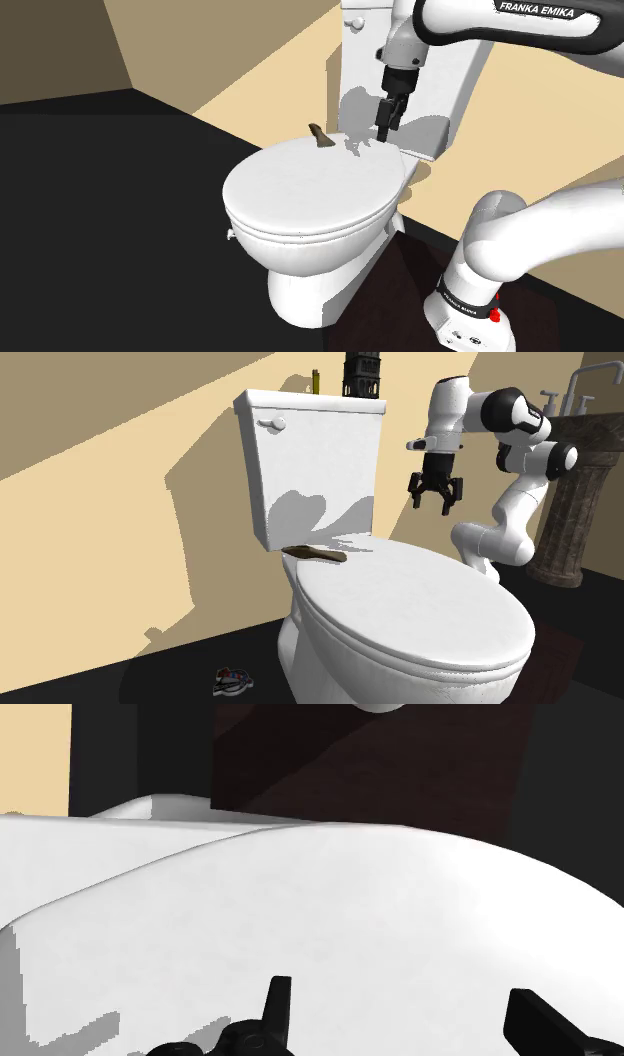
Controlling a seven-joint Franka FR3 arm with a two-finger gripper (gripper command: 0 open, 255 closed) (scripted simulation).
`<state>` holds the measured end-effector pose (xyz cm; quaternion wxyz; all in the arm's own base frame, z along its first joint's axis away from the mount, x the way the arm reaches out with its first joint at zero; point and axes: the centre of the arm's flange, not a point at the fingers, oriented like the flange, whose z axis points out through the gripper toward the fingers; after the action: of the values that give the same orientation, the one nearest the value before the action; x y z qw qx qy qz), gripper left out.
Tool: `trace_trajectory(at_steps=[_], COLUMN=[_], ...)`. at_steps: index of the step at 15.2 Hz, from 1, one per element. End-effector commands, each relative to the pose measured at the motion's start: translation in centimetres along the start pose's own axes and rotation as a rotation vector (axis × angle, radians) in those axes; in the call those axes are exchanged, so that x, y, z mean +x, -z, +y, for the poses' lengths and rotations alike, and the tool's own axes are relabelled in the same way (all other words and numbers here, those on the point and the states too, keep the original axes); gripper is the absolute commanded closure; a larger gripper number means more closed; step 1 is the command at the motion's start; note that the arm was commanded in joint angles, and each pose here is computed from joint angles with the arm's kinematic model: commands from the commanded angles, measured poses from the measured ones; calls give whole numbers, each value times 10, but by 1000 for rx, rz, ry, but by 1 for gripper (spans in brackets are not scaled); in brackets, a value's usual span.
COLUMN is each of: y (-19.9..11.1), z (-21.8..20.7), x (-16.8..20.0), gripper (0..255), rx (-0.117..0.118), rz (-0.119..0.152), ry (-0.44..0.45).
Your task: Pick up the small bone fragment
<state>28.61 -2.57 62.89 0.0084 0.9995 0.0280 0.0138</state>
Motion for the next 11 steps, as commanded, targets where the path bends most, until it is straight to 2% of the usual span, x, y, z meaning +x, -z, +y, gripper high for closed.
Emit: trace_trajectory(at_steps=[1,11], y=[0,-28], z=[0,34], x=[0,130], gripper=[0,0], rx=[0,7], rz=[0,-38], ry=[0,-244])
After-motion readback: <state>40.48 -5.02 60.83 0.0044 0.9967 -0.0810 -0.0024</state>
